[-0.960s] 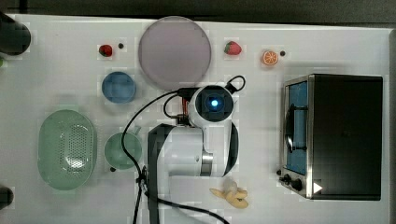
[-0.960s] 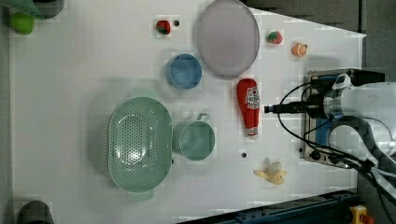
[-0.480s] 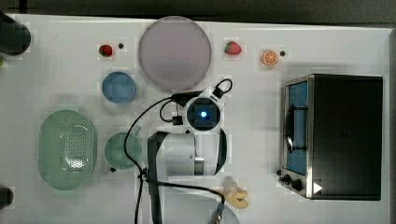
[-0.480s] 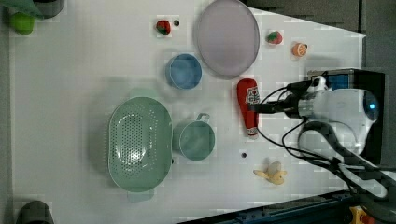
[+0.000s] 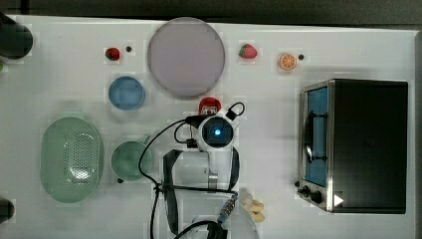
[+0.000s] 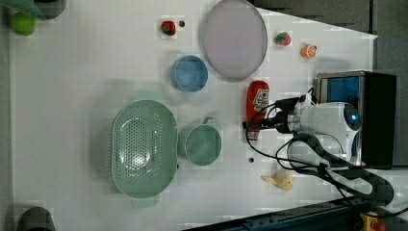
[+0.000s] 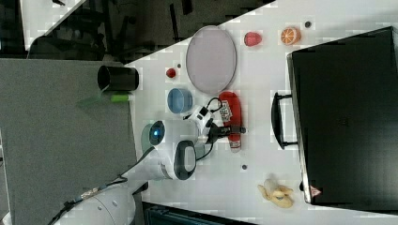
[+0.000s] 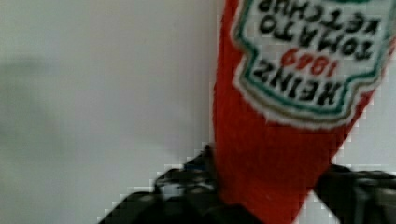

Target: Pick Ketchup from the table and place it in strainer.

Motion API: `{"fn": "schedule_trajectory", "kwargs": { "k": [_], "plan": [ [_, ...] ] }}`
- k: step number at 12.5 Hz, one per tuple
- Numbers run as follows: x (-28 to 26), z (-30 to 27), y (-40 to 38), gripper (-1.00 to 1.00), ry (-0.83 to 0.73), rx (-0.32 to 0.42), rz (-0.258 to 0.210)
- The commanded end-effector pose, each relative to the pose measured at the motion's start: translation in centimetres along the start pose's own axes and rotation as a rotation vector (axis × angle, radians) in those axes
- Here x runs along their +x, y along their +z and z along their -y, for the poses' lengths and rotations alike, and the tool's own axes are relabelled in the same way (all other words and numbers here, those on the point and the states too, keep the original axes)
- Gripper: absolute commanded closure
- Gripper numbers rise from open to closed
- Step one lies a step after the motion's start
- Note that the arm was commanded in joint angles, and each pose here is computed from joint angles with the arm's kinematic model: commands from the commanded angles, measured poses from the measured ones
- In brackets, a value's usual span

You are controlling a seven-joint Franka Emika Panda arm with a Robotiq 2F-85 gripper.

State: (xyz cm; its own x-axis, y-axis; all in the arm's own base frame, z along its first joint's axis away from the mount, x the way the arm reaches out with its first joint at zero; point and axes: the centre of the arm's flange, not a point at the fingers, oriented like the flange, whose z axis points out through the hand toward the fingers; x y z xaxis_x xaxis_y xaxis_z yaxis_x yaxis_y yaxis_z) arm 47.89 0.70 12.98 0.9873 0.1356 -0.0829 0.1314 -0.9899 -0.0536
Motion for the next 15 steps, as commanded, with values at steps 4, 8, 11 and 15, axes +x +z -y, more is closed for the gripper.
{"fn": "schedule_trajectory", "kwargs": {
  "k": [4, 8, 11, 15],
  "plan": [
    [2.7, 0.1, -12.3, -0.16, -0.033, -0.041, -0.159],
    [1.4, 3.3, -22.9, -0.16, -0.041, -0.048, -0.077],
    [0.6, 7.5, -28.6, -0.16, 0.006, -0.06, -0.032],
    [1.0, 15.9, -31.1, -0.16, 0.038, -0.069, -0.093]
  ]
}}
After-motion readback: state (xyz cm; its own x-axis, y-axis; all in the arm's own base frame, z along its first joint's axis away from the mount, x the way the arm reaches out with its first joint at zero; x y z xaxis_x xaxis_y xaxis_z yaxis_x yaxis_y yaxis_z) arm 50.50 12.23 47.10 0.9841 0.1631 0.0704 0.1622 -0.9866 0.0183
